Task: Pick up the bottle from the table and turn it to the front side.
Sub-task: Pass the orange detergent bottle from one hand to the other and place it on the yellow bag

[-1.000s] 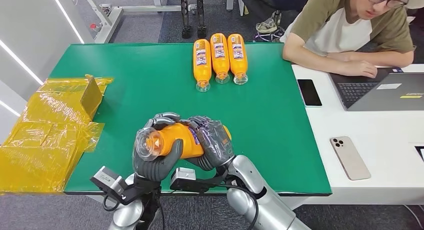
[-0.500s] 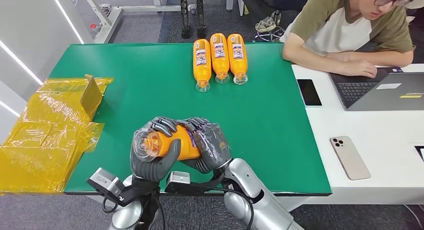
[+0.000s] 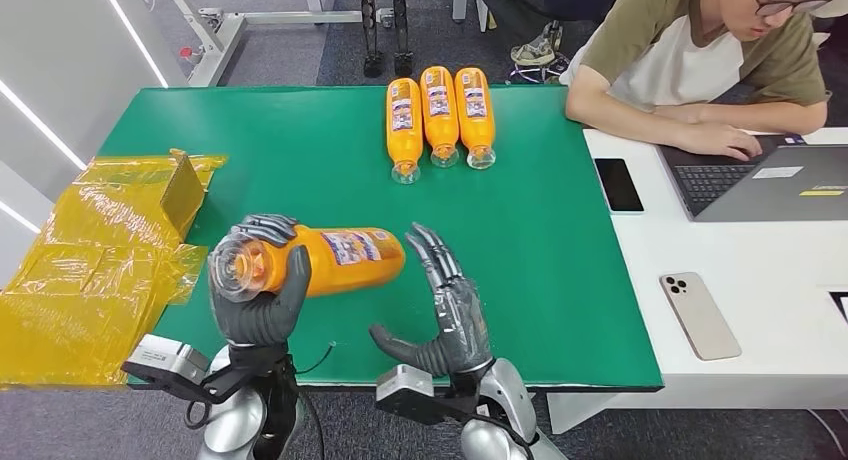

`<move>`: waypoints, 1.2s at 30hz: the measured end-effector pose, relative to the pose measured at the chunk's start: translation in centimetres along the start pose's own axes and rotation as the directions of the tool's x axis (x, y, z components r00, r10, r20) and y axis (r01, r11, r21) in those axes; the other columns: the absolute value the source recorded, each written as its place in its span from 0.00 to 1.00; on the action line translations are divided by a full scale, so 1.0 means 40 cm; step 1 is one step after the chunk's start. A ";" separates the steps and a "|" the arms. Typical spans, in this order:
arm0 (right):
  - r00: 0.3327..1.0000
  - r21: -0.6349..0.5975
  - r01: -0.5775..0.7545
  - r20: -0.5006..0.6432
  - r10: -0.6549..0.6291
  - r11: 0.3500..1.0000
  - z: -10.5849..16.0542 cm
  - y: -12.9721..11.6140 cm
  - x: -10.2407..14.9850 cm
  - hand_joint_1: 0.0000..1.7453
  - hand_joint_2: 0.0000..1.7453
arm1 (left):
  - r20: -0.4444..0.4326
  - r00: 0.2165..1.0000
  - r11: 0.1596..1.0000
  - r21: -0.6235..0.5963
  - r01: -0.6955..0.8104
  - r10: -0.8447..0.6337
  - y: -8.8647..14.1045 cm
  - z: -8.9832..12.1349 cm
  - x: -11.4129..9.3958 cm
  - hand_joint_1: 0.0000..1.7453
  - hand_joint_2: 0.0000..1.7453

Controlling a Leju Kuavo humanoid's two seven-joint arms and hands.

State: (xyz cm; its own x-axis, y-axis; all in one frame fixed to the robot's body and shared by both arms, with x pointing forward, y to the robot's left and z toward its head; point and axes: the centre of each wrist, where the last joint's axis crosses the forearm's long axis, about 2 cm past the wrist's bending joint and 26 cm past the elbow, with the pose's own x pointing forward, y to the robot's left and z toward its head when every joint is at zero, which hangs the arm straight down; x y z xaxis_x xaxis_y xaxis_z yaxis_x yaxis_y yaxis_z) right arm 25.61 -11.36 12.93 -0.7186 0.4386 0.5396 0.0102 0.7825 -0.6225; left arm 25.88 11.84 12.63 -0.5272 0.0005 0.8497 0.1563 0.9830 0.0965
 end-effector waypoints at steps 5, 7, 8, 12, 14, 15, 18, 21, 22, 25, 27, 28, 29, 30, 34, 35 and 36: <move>0.991 -0.173 0.133 0.030 -0.130 0.976 0.005 -0.017 0.020 0.00 1.00 | -0.009 0.932 0.928 0.096 0.361 -0.362 0.070 -0.031 -0.017 1.00 1.00; 0.984 -0.229 0.179 0.053 -0.171 0.957 0.003 -0.023 0.030 0.00 1.00 | -0.029 0.837 0.832 0.095 0.547 -0.547 0.101 -0.039 -0.037 1.00 1.00; 0.981 -0.248 0.194 0.066 -0.183 0.949 0.002 -0.027 0.035 0.00 1.00 | -0.034 0.769 0.765 0.085 0.639 -0.639 0.118 -0.041 -0.051 1.00 1.00; 0.971 -0.292 0.235 0.108 -0.212 0.927 -0.003 -0.040 0.053 0.00 1.00 | -0.004 0.470 0.470 0.004 0.883 -0.883 0.187 -0.047 -0.103 1.00 1.00; 0.966 -0.307 0.253 0.129 -0.223 0.918 -0.009 -0.045 0.059 0.00 1.00 | 0.011 0.328 0.327 -0.054 0.944 -0.945 0.228 -0.051 -0.132 1.00 1.00; 0.965 -0.312 0.258 0.137 -0.225 0.914 -0.011 -0.047 0.061 0.00 1.00 | 0.016 0.274 0.272 -0.078 0.959 -0.962 0.252 -0.054 -0.146 1.00 1.00; 0.961 -0.324 0.270 0.151 -0.232 0.906 -0.017 -0.051 0.067 0.00 1.00 | 0.024 0.144 0.140 -0.137 0.981 -0.989 0.319 -0.062 -0.179 1.00 1.00; 0.958 -0.340 0.281 0.162 -0.238 0.898 -0.027 -0.055 0.075 0.00 1.00 | 0.032 0.029 0.022 -0.197 0.980 -0.999 0.384 -0.079 -0.208 1.00 1.00; 0.957 -0.346 0.284 0.164 -0.240 0.894 -0.032 -0.057 0.079 0.00 1.00 | 0.030 0.003 -0.003 -0.219 0.976 -1.000 0.406 -0.086 -0.216 1.00 1.00; 0.955 -0.361 0.292 0.169 -0.246 0.886 -0.049 -0.063 0.087 0.00 1.00 | 0.018 -0.080 -0.081 -0.298 0.951 -0.997 0.464 -0.109 -0.232 1.00 1.00; 0.953 -0.367 0.296 0.176 -0.247 0.882 -0.061 -0.065 0.090 0.00 1.00 | 0.035 -0.132 -0.136 -0.346 0.928 -0.991 0.493 -0.117 -0.239 1.00 1.00; 0.952 -0.369 0.298 0.179 -0.247 0.880 -0.066 -0.067 0.092 0.00 1.00 | 0.047 -0.149 -0.156 -0.361 0.919 -0.988 0.505 -0.118 -0.242 1.00 1.00; 0.952 -0.371 0.299 0.181 -0.248 0.879 -0.070 -0.067 0.093 0.00 1.00 | 0.058 -0.162 -0.172 -0.372 0.912 -0.985 0.513 -0.118 -0.244 1.00 1.00; 0.951 -0.373 0.301 0.182 -0.248 0.878 -0.073 -0.068 0.094 0.00 1.00 | 0.066 -0.171 -0.183 -0.380 0.907 -0.983 0.520 -0.119 -0.245 1.00 1.00; 0.951 -0.378 0.302 0.186 -0.248 0.875 -0.079 -0.069 0.095 0.00 1.00 | 0.086 -0.194 -0.212 -0.401 0.891 -0.977 0.539 -0.117 -0.249 1.00 1.00; 0.951 -0.379 0.302 0.186 -0.248 0.874 -0.080 -0.070 0.095 0.00 1.00 | 0.089 -0.198 -0.217 -0.408 0.887 -0.976 0.541 -0.116 -0.250 1.00 1.00; 0.951 -0.380 0.302 0.186 -0.248 0.874 -0.081 -0.070 0.095 0.00 1.00 | 0.092 -0.204 -0.224 -0.424 0.877 -0.975 0.545 -0.115 -0.252 1.00 1.00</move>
State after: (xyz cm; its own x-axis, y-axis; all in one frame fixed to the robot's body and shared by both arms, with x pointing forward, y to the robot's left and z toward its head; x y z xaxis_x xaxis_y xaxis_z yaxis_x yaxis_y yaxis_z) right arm 25.09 -10.45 18.56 -0.8154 0.1407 0.5615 0.0560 0.9846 -0.1654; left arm 38.46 32.41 8.57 -0.1213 -0.9412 -0.3152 -0.1433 -0.2976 0.9439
